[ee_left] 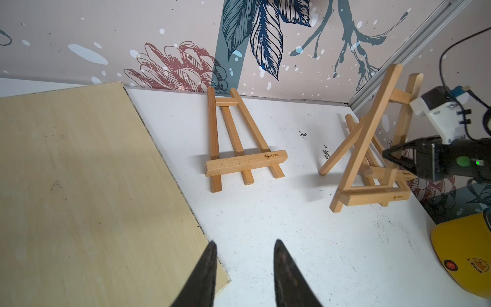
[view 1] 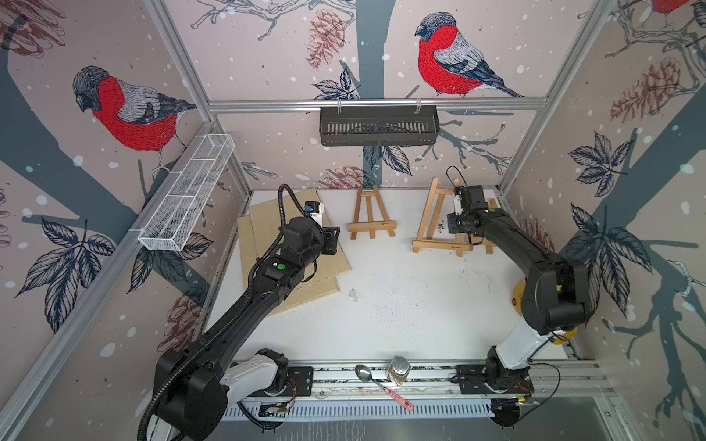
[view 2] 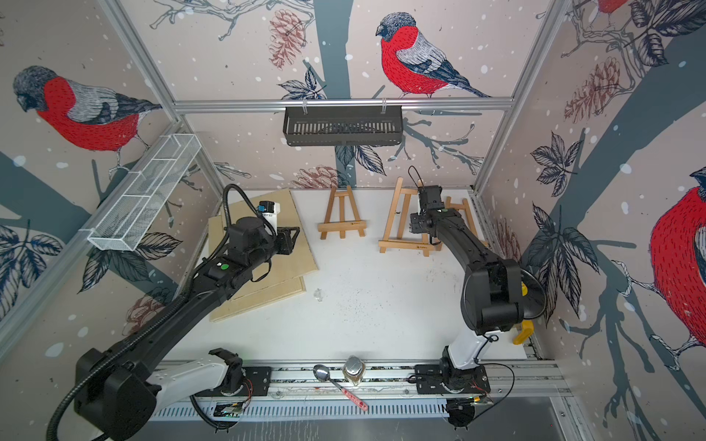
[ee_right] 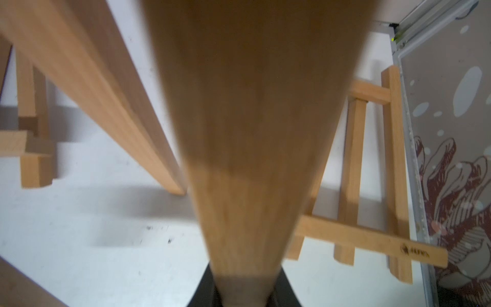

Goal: Disassemble the easel
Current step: Place the easel at the center of the board.

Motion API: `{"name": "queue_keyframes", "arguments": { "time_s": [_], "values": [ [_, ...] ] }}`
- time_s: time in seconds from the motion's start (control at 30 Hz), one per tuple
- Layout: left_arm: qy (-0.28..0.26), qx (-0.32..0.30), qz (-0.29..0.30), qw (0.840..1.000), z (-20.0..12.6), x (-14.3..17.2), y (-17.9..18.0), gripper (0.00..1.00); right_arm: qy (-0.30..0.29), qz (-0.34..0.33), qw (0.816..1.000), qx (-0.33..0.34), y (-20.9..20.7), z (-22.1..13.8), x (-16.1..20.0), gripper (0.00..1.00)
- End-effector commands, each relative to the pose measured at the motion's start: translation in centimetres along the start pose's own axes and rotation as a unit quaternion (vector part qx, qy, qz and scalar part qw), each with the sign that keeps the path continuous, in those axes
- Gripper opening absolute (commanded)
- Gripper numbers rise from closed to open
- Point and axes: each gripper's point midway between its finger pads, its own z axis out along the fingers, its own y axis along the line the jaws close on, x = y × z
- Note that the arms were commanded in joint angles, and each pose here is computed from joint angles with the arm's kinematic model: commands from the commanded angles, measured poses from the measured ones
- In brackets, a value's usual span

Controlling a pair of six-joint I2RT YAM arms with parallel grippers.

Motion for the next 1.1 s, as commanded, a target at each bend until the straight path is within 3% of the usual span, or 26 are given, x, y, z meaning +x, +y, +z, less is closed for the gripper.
{"name": "queue_keyframes", "arguments": {
  "time_s": [0.0, 0.43, 0.9, 1.07],
  "values": [
    [-0.007, -0.005, 0.004, 1.0, 0.1, -0.2, 0.2, 0.36, 0.024, -0.018, 0.999, 0.031, -1.0, 2.1, 0.0, 0.17],
    [0.01, -0.018, 0.006, 1.0, 1.1, 0.6, 0.8, 0.36, 0.061, -0.043, 0.995, 0.073, -1.5, 11.2, -1.6, 0.19],
    [0.025, -0.021, 0.01, 0.999, 2.1, 0.8, 0.8, 0.36, 0.08, -0.051, 0.99, 0.1, -3.3, 16.7, -0.6, 0.22],
    [0.034, -0.017, 0.009, 0.999, 2.6, 0.8, 0.6, 0.36, 0.074, -0.052, 0.99, 0.112, -3.8, 16.8, -0.8, 0.44]
  ]
}}
